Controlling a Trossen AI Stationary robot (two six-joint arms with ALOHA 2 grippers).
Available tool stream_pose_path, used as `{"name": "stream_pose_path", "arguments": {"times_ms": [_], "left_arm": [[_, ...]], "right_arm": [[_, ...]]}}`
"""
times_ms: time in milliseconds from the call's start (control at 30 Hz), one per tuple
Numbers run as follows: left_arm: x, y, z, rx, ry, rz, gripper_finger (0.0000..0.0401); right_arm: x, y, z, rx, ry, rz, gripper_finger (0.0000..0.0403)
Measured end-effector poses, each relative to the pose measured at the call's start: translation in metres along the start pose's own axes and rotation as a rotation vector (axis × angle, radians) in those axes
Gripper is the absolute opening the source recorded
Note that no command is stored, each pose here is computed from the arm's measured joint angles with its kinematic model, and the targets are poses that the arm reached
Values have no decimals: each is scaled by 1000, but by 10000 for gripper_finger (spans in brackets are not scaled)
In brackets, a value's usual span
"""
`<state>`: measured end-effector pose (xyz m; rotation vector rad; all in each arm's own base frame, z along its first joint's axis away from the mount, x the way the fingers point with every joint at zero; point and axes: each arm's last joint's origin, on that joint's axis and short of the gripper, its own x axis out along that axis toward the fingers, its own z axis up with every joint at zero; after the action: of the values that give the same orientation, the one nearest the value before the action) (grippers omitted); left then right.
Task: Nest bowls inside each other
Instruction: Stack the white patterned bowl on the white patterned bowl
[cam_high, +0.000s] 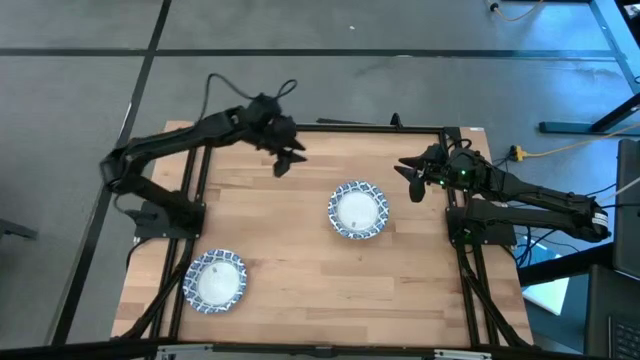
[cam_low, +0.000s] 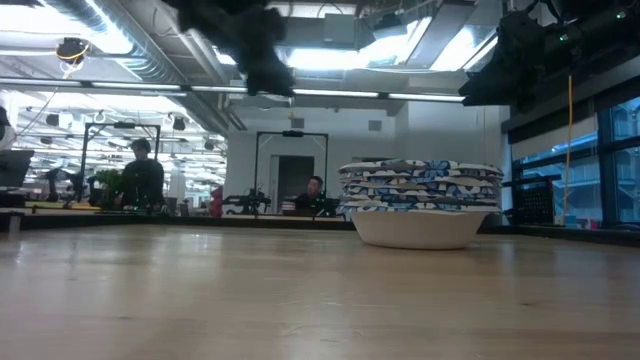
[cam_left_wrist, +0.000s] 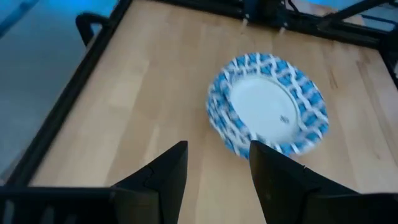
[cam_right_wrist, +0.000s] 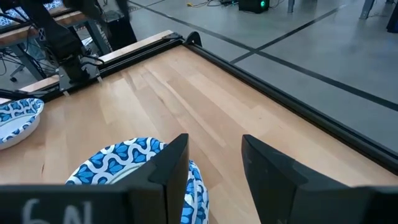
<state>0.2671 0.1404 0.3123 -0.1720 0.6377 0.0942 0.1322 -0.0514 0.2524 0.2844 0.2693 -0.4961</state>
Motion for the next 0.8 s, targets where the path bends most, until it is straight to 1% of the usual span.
{"name": "stream_pose_path", "arguments": {"times_ms": [200,300,467,533,633,733,800], "left_arm": [[-25,-22,-48,-63,-12,-13,166],[-33,-33,-72,-94,1,-39,166],[-42,-49,-103,-153,10,-79,166],[-43,-55,-111,-187,15,-95,166],[-44,-61,-116,-226,19,-119,166],[-44,-66,-116,-256,26,-139,166],[-44,-68,-116,-253,29,-147,166]], "right_arm": [[0,0,0,1,0,0,150],[0,0,0,1,-1,0,150],[0,0,0,1,-1,0,150],[0,0,0,1,-1,0,150],[0,0,0,1,-1,0,150],[0,0,0,1,-2,0,150],[0,0,0,1,-2,1,150]]}}
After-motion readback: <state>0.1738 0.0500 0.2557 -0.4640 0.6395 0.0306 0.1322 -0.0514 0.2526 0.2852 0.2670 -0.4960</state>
